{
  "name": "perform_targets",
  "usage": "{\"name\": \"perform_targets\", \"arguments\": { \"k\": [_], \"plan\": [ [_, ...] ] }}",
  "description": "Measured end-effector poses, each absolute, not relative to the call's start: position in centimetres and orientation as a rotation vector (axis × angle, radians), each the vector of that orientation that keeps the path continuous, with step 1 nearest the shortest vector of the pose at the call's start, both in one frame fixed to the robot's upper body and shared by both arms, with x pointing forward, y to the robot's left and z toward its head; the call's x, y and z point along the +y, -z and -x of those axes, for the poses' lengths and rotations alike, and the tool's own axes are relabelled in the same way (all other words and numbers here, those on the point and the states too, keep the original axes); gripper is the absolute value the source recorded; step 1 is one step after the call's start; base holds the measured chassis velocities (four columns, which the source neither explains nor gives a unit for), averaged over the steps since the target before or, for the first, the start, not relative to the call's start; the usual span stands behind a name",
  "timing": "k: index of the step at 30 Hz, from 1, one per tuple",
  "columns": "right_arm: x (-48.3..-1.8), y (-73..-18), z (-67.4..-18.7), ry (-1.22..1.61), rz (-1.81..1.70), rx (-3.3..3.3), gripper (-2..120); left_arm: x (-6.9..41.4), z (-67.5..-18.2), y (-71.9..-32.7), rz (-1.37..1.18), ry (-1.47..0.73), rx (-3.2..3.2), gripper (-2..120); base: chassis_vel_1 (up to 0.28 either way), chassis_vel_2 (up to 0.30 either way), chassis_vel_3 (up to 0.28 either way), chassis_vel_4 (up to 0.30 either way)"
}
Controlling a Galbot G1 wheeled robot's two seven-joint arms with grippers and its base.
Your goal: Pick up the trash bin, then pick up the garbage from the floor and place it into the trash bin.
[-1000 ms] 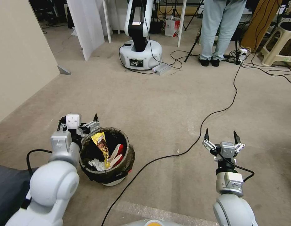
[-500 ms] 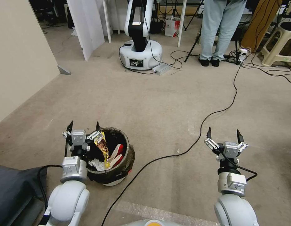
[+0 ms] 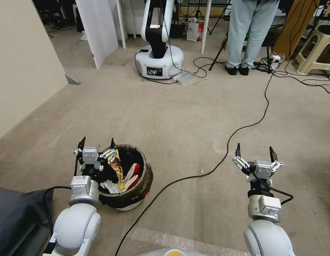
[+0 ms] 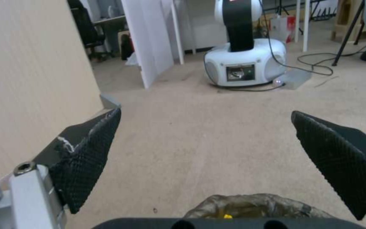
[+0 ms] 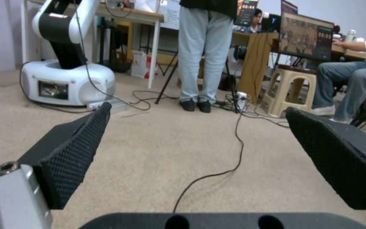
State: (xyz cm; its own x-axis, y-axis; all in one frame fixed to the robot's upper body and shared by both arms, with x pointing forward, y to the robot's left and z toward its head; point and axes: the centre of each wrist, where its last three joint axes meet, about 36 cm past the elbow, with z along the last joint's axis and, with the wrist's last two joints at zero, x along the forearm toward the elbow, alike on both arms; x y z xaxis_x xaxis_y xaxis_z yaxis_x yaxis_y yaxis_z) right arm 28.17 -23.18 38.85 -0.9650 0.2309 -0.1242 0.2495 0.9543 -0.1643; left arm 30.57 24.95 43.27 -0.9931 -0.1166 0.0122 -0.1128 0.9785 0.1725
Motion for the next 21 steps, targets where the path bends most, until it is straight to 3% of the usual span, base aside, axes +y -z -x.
{"name": "perform_targets", "arguments": {
  "k": [21],
  "plan": [
    [-23.17, -38.86, -28.19, 0.272, -0.369, 3.004, 100, 25.28, -31.24, -42.64, -0.208, 0.263, -3.104, 100, 0.000, 0.000, 0.000, 0.000]
  ]
}}
